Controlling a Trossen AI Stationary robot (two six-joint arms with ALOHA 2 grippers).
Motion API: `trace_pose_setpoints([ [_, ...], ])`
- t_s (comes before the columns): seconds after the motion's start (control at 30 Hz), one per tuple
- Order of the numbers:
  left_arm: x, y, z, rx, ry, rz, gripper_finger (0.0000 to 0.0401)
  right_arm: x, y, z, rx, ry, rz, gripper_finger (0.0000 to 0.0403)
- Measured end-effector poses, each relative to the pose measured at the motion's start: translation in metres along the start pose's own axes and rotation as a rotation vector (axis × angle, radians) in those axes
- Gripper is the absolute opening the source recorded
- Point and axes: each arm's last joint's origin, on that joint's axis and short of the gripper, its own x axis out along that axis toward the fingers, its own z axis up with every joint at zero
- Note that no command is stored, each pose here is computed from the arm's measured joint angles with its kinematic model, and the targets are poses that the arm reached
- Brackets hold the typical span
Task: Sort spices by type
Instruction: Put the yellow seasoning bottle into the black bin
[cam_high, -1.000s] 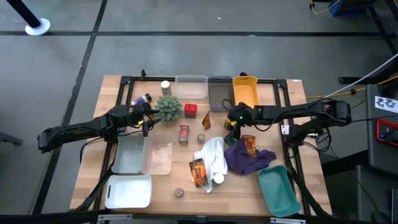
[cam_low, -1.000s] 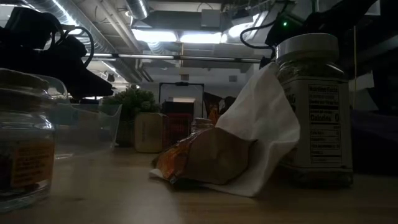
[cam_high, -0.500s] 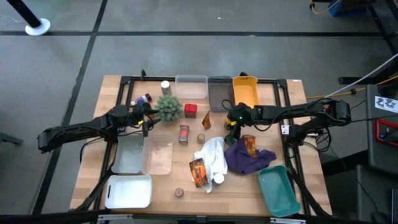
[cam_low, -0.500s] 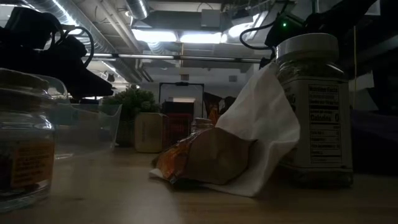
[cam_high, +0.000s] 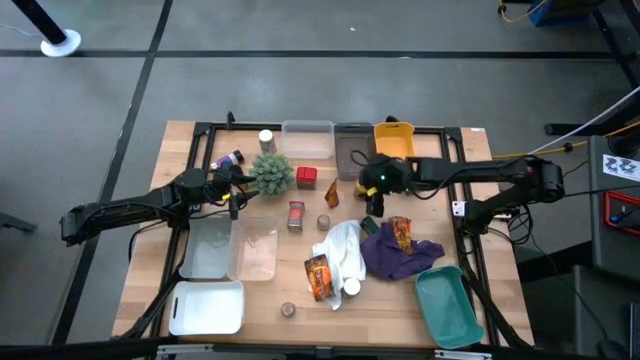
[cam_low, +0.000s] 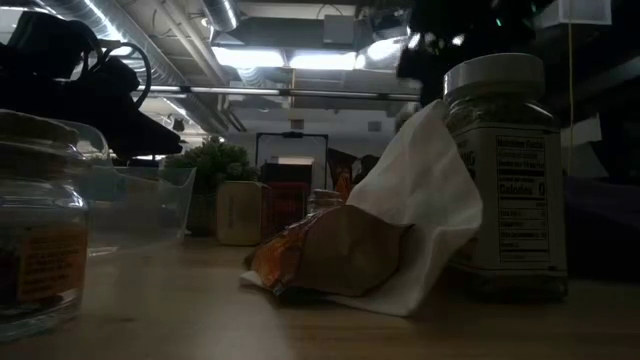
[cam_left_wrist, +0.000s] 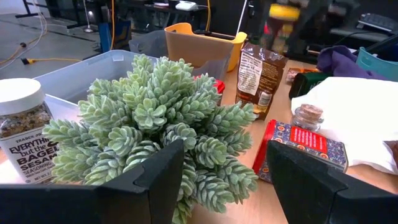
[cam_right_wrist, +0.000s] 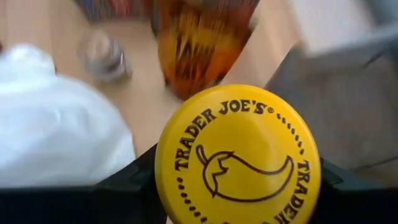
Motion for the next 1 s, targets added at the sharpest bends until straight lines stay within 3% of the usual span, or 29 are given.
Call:
trace_pose_setpoints([
  [0.27, 0.000, 0.000, 0.000, 0.000, 0.000, 0.000, 0.0219, -0.036, -0.013, 0.044, -0.097, -0.091, -0.142, 0.0224],
  [0.5, 0.000, 0.000, 0.000, 0.000, 0.000, 0.000, 0.0219, -0.040, -0.054, 0.046, -0.024, -0.095, -0.243, 0.0228],
  [0.73, 0.000, 0.000, 0.000, 0.000, 0.000, 0.000, 0.0219, -0.020, -0.106, 0.033, 0.103, -0.046, -0.228, 0.0227],
  [1.0, 0.000, 0.000, 0.000, 0.000, 0.000, 0.000, 0.0219, 0.036, -0.145, 0.011, 0.198, 0.058, -0.177, 0.0228],
])
